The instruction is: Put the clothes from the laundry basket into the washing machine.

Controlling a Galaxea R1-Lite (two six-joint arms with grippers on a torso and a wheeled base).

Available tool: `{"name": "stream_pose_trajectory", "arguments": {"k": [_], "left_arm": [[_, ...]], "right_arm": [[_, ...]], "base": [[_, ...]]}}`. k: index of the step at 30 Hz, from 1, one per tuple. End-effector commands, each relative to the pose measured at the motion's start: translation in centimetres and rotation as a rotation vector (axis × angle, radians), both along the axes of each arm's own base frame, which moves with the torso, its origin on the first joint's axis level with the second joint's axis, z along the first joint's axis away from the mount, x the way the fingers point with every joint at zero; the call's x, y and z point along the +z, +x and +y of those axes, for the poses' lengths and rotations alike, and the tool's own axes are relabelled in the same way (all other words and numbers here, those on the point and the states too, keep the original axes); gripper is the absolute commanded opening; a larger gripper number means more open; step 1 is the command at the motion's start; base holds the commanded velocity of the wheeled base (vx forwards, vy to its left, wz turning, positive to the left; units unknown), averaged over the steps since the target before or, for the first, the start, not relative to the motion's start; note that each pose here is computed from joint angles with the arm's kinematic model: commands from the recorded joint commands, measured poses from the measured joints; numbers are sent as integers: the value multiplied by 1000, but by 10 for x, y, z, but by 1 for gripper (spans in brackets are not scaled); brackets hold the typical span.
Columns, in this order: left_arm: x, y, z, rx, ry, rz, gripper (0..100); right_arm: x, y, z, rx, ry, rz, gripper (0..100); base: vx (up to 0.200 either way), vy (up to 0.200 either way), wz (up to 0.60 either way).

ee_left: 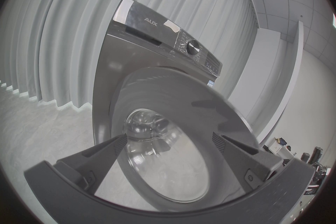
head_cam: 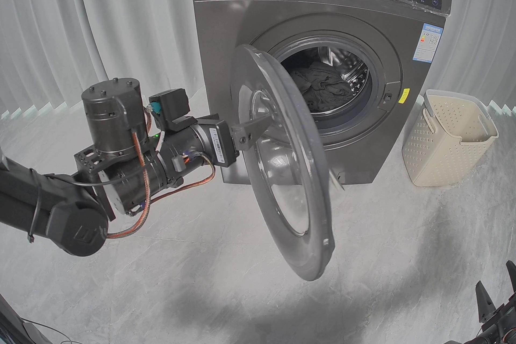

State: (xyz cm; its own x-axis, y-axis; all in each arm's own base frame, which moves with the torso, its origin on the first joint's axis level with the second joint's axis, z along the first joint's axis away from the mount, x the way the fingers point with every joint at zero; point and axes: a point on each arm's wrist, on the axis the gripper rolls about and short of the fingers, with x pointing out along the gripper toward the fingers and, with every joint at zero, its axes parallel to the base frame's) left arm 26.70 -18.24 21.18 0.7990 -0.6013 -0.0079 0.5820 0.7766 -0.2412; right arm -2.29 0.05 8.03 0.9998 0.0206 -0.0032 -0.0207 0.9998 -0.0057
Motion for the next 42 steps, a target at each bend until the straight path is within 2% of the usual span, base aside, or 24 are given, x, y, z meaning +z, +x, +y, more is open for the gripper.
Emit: {"name": "stream_pose_trajectory", "arguments": {"k": [1,8,11,14,16,20,23,26,27,28,29,31,35,38,40,42], "left_arm": [[-15,17,-13,-1,14,22,100],[-15,54,-40,-4,-11,-11,100],[-17,71,-52,-1,-38,-35,100],[-22,82,-60,29,-74,-32,100],[-25,87,-62,53,-89,-27,100],[-30,83,-58,78,-77,-8,100],[-24,70,-49,81,-75,-8,100],[-16,31,-26,73,-51,14,100],[-16,31,-26,73,-51,14,100],[-7,0,-10,61,-47,16,100],[-6,-4,-7,61,-46,15,100],[-4,-45,22,59,-15,6,100],[-6,-96,61,65,27,-36,100],[-15,-129,87,81,63,-72,100],[-19,-148,103,127,90,-116,100],[-22,-159,115,172,94,-141,100]], "right_arm": [[-5,0,0,-1,0,4,100],[-5,0,0,1,0,4,100],[-5,0,0,-1,0,4,100],[-5,0,0,-1,0,4,100],[-5,0,0,-1,0,4,100],[-5,0,0,-1,0,4,100],[-5,0,0,-1,0,4,100],[-5,0,0,-1,0,4,100],[-5,0,0,-1,0,4,100],[-5,0,0,1,0,4,100],[-5,0,0,-1,0,8,100],[-5,0,0,1,0,4,100],[-5,0,0,1,0,4,100],[-5,0,0,-1,0,6,100],[-5,0,0,-1,0,4,100],[-5,0,0,-1,0,6,100]], "base": [[0,0,0],[0,0,0],[0,0,0],[0,0,0],[0,0,0],[0,0,0],[0,0,0],[0,0,0],[0,0,0],[0,0,0],[0,0,0],[0,0,0],[0,0,0],[0,0,0],[0,0,0],[0,0,0]]}}
